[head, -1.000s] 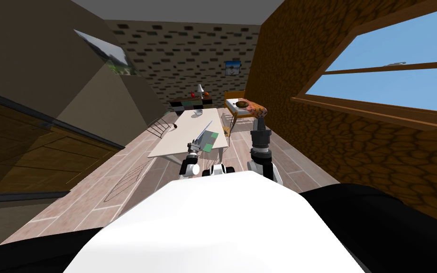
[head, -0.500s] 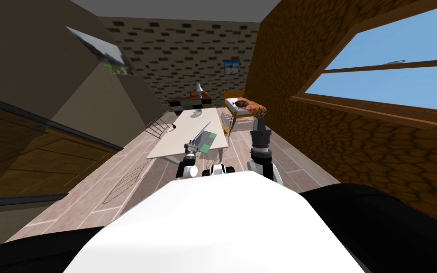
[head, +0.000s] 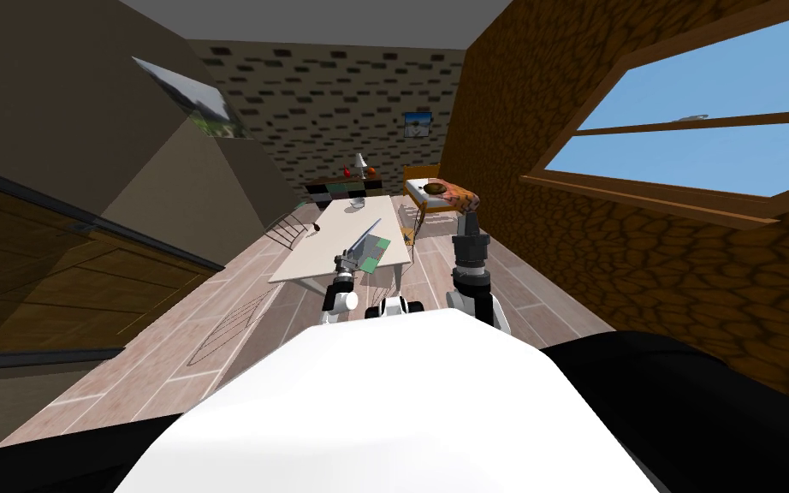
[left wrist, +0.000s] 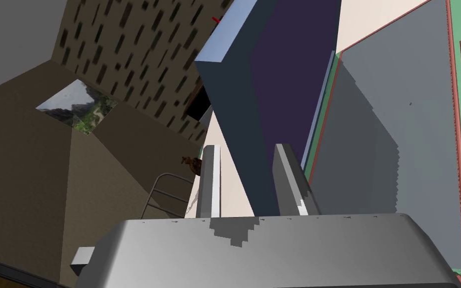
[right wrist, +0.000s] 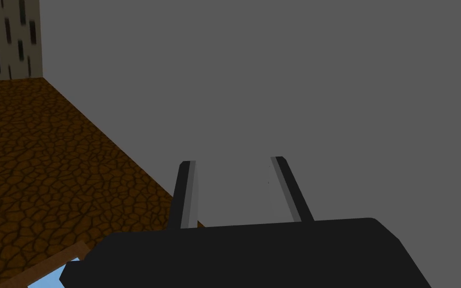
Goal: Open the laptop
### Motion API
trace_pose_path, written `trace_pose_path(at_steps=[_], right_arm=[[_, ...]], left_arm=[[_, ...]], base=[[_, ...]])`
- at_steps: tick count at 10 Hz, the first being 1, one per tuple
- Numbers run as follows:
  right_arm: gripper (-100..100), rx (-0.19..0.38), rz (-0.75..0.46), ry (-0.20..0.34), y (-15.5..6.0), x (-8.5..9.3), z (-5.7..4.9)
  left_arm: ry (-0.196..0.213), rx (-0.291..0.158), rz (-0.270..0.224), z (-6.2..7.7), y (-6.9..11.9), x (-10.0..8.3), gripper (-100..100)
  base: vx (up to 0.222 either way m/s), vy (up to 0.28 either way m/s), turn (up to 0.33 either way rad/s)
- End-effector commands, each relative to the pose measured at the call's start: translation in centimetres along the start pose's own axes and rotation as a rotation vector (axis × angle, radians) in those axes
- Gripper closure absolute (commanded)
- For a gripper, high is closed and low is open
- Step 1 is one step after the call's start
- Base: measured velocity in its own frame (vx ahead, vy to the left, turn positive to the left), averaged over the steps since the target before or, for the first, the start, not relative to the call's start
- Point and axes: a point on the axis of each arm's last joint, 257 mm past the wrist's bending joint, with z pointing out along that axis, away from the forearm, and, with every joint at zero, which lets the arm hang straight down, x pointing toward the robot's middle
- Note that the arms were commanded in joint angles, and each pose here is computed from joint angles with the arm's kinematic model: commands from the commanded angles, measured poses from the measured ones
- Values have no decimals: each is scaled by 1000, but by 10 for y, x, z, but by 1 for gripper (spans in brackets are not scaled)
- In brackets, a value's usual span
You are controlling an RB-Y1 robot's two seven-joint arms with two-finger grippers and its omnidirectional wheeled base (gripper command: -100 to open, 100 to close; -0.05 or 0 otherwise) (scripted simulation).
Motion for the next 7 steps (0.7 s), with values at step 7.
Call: trace_pose_path(at_steps=[7], right_arm=[[0, 0, 0, 0, 0, 0, 0]], left_arm=[[4, 14, 79, 47, 15, -7, 100]], base=[[-44, -2, -8]])
